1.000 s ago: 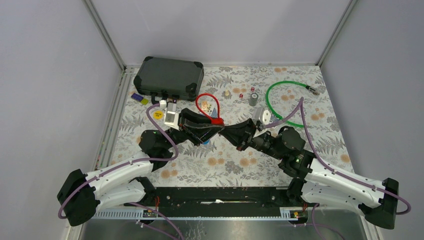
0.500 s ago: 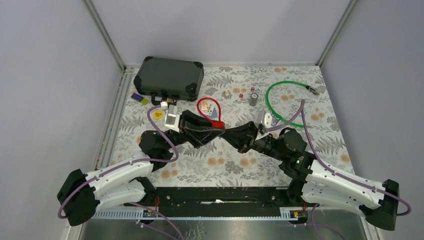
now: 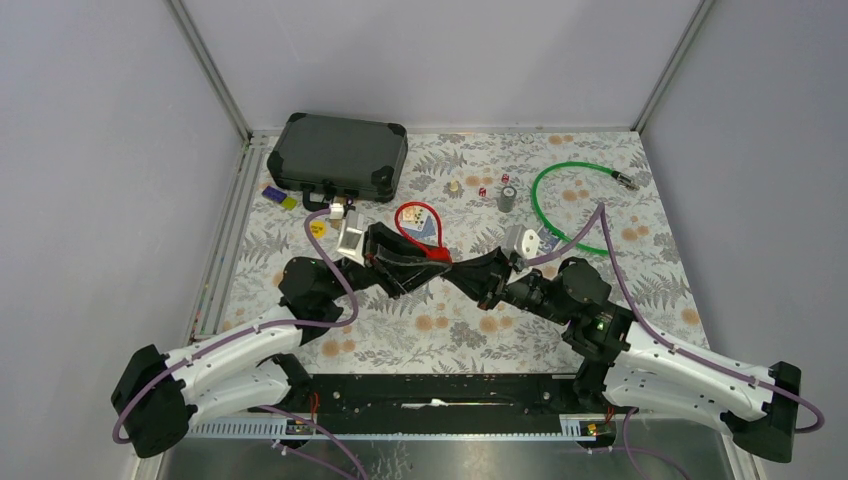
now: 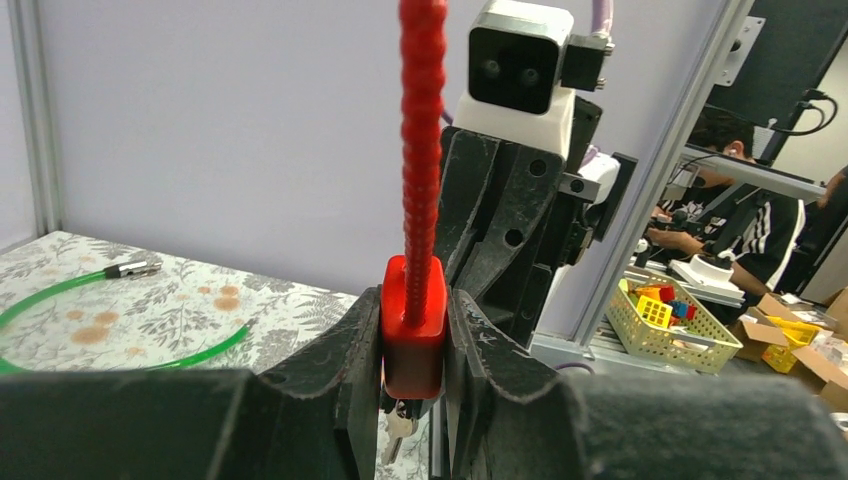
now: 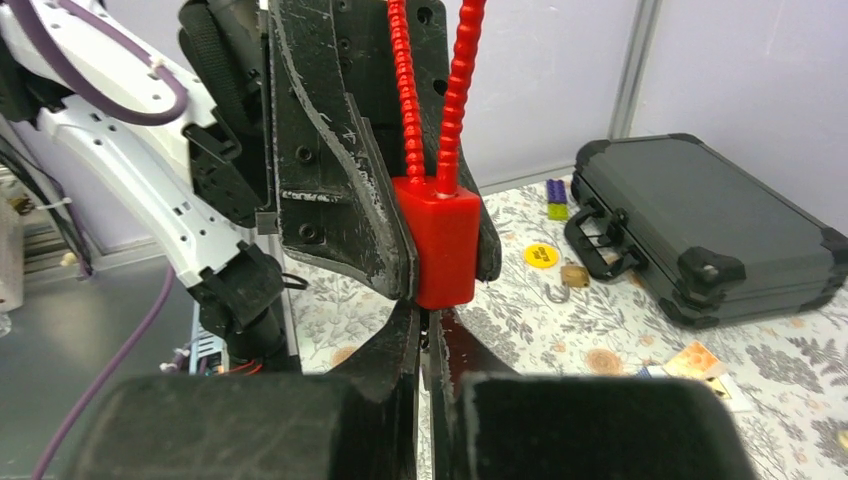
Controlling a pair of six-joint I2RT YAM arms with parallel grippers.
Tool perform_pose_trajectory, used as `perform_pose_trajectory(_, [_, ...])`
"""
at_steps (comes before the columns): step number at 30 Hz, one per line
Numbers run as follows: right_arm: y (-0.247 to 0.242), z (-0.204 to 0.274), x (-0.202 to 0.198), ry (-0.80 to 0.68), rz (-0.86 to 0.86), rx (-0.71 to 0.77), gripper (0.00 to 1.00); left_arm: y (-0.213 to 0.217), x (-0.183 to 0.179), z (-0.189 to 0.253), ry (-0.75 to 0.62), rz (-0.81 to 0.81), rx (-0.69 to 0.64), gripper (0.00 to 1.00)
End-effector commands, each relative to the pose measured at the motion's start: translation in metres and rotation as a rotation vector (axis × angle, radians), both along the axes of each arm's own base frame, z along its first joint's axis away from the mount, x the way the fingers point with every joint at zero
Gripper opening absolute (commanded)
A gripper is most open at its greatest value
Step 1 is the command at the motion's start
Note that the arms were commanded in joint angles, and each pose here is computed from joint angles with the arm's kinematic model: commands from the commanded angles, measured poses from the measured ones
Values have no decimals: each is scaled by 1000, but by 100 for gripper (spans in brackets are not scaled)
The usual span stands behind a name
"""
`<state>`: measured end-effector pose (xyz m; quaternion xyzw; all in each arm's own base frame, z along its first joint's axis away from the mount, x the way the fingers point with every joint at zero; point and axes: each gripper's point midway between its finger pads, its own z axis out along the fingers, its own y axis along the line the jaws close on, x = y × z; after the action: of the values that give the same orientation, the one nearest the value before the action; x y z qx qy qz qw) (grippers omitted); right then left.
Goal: Lock with the key
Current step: Lock the lock.
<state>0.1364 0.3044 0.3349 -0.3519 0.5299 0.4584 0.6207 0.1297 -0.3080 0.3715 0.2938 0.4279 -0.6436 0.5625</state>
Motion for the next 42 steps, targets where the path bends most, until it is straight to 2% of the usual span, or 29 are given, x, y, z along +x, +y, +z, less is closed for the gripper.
perform_pose_trajectory(1, [-13,-30,23,2,-139,-150,0,35,-5,69,-139,98,-221,0])
perform_pose_trajectory(11, [6,-47,-18,25,117,-206,0,46,-5,78,-160,139,-255,0])
perform_pose_trajectory(18, [10,-60,-28,43,186,-248,0,53,-4,83,-170,162,-269,0])
perform_pose_trajectory(22, [5,-63,-10,43,82,-262,0,59,1,86,-166,203,-264,0])
perform_pose_trajectory(28, [-19,-67,51,27,-278,-302,0,65,11,85,-147,278,-246,0])
perform_pose_trajectory(34, [-22,-50,65,-13,-360,-248,0,66,18,82,-132,314,-239,0])
perform_pose_trajectory(38, [-10,-47,50,-29,-251,-241,0,67,18,84,-139,317,-243,0])
perform_pose_trajectory(42, [5,-50,-3,-60,54,-248,0,68,11,87,-177,292,-239,0])
